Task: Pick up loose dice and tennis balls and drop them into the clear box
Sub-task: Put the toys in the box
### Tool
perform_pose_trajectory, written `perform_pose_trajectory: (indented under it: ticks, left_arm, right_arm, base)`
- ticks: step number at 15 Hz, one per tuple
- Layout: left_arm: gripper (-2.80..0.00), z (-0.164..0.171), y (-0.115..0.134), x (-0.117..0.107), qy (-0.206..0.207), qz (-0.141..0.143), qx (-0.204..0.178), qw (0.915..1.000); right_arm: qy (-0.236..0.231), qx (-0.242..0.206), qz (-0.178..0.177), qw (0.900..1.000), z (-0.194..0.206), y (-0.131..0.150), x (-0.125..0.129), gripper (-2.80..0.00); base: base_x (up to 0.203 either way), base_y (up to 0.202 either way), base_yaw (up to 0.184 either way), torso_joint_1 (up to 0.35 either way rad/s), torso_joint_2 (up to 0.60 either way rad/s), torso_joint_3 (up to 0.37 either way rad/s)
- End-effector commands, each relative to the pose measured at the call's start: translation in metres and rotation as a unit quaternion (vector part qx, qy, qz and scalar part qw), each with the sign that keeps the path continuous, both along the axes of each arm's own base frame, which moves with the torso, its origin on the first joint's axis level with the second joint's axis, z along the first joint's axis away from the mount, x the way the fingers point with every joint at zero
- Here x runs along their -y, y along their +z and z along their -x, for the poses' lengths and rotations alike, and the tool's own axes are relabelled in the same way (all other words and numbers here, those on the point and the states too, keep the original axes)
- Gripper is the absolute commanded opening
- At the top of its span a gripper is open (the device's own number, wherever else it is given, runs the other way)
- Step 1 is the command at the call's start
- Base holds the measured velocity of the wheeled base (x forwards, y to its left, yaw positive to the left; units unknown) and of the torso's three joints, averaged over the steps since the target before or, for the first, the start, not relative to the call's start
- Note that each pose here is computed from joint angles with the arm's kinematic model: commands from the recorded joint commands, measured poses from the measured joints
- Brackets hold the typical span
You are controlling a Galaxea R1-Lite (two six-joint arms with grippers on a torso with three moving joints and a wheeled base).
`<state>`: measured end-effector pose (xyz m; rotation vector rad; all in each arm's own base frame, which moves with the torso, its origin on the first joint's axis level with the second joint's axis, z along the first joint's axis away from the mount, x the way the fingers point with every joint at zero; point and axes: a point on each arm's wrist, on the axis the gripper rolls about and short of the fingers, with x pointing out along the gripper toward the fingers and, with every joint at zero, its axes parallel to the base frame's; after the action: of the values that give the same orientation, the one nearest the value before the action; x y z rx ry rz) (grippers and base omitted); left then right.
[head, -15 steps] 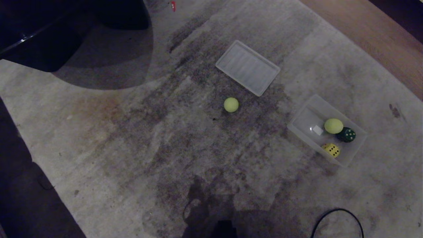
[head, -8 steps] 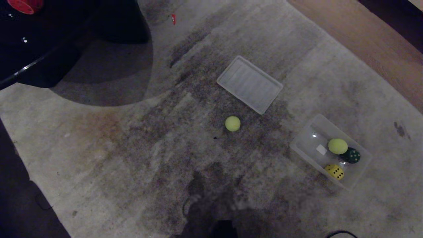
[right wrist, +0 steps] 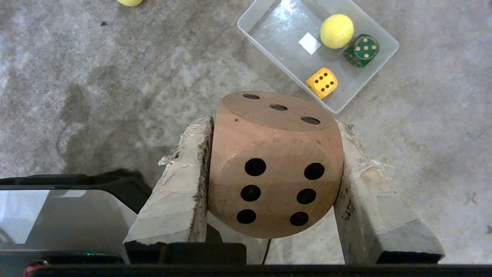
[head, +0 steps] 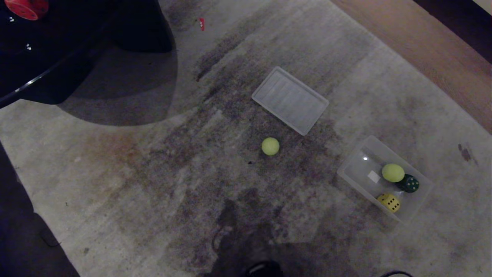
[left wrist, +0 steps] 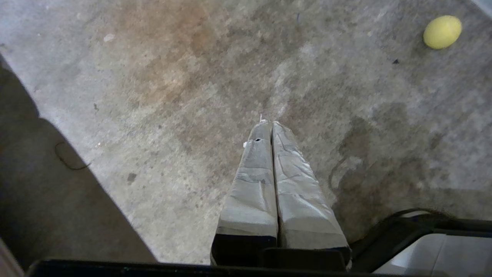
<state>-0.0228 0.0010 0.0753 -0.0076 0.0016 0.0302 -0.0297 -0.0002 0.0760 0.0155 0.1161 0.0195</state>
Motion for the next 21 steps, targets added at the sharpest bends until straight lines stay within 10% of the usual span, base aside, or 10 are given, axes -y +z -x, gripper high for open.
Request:
perform_pose_trajectory:
  ticks: [1,21]
  left_arm:
    - [-2.80,-0.0002,-0.0004,0.0000,0.000,0.000,-0.001,1.0000]
    - [-2.80,-0.0002,-0.0002,0.0000,0.000,0.001,-0.001,1.0000]
  right_arm:
    - [0.000,-0.001,-0.001,1.000,0.0000,0.0002,0.0000,-2.80]
    - [0.000,-0.001,-0.002,1.000,-0.0001,0.0000,0.0000,-2.80]
  base:
    - [0.000,0.000,0.000,0.000,0.00,0.000]
    - [0.001,0.003,-0.056,0.002,0.00,-0.059]
